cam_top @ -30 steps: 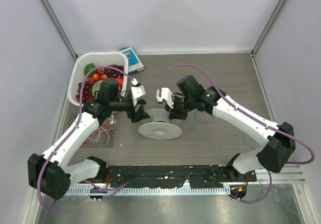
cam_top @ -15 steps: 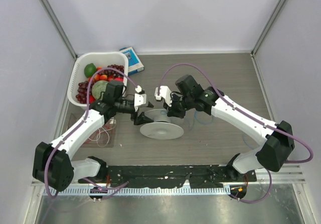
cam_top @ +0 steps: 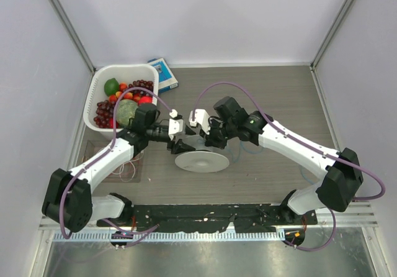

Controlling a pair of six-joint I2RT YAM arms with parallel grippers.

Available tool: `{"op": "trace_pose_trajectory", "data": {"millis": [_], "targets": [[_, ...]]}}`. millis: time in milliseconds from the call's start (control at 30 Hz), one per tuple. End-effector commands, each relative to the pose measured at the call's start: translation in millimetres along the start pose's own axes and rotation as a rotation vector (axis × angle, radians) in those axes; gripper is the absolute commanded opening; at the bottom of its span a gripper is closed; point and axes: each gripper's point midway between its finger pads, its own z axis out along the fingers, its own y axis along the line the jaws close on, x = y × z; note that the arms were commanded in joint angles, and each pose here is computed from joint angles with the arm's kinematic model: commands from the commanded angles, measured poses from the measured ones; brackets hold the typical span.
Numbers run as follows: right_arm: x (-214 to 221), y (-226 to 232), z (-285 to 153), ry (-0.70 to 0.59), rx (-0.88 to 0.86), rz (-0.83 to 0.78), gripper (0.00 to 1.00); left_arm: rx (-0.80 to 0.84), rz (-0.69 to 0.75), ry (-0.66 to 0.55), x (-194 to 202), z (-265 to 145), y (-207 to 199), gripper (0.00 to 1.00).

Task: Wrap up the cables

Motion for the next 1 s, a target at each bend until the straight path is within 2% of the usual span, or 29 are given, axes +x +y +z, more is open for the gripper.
{"op": "trace_pose_trajectory", "data": {"millis": [0,233,667,967], "targets": [[-14.1,-8.3,3.9,-0.047,0.044,0.013,0.01,-0.014,0.045,-0.077,-14.4,7.2,9.4,0.59],[-13.6,-13.0,6.9,-0.045,0.062,0.024,0.01,-0.004,0.043,-0.090,-13.5,10.8,8.0,0.55],[-15.4,-12.5,10.1,-0.053,0.062,0.057,0.01,-0.005,0.015,-0.117,-18.7,13.7,4.8,0.54],[-17.9,-13.3,10.9,-0.060,0.064,0.071,0.01,-0.055,0.011,-0.114,-13.7,18.2,1.7,0.44]]}}
